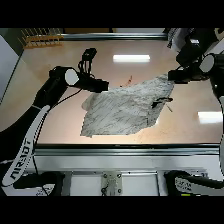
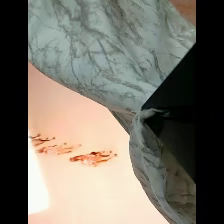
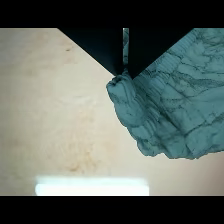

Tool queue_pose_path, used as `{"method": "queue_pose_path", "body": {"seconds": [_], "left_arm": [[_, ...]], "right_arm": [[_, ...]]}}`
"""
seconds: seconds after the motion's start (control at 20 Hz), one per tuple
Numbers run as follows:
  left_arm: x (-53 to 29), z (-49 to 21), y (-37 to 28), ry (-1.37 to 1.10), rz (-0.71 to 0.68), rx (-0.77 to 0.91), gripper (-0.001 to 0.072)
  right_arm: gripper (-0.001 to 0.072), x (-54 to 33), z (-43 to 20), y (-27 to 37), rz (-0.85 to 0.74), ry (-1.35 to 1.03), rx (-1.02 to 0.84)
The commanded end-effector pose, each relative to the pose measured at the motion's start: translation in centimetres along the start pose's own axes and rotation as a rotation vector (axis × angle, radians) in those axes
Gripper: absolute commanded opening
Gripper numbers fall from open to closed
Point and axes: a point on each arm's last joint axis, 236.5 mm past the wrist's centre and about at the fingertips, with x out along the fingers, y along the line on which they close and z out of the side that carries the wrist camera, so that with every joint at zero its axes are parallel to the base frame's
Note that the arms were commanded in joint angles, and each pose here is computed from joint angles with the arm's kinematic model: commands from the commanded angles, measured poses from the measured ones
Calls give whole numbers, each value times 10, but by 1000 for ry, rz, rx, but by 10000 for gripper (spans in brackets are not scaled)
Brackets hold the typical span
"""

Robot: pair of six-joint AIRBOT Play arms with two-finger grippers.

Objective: Fold the clothes and pants, and hang the long-sleeved shirts on hangers.

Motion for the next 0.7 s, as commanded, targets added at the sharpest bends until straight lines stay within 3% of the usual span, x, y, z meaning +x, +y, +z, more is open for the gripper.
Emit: {"method": "queue_pose_path", "body": {"seconds": [0.0,0.25,0.65], "left_arm": [[16,32,18,-25,21,-7,11],[-42,37,36,-17,50,-28,11],[-221,-29,-65,-167,-73,160,11]], "right_arm": [[23,6,26,-4,-10,-107,36],[22,-48,30,-1,-5,-163,3],[22,-190,-37,31,108,-139,-49]]}}
